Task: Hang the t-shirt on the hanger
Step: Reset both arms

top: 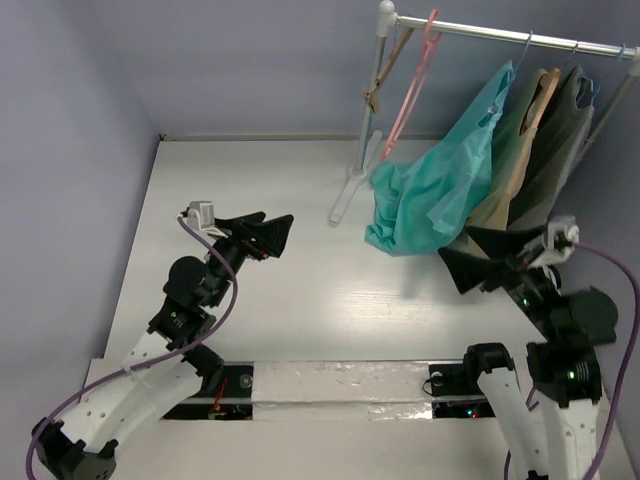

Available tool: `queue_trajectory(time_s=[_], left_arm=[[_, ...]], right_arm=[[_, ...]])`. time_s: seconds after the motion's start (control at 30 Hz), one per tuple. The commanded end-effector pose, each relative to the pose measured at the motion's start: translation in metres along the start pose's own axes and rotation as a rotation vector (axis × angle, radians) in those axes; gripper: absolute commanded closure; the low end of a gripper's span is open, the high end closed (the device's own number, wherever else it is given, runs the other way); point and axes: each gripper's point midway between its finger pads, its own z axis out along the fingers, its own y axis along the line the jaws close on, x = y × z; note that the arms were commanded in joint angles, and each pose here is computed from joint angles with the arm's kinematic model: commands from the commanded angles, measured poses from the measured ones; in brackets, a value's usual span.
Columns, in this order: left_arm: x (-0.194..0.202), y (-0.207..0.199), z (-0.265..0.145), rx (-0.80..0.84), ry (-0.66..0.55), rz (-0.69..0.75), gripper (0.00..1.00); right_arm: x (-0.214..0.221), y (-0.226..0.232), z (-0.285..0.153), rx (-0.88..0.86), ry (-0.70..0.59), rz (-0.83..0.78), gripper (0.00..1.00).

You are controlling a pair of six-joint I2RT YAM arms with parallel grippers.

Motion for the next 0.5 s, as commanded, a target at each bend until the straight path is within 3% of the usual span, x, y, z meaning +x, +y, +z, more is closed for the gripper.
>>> queue_trajectory(time_s=[0.0,0.23,0.47], left_arm=[[-0.038,-0.03,-0.011,0.071,-0.069,-0.015,0.01],[-0.066,-0.036,-0.029,0.052,-0.121,0.007,0.01],[-0.067,-0.032,-0.032,0.027,-0.12,-0.011,0.01]], right_arm=[[-0.019,0.062,-0.037,-0.223,-0.076,-0.111,0.0],[-0.019,0.064,-0.058,-0.176,-0.096,-0.213,0.0],[-0.021,0.05,-0.061,-0.099,-0.133,-0.223,0.0]])
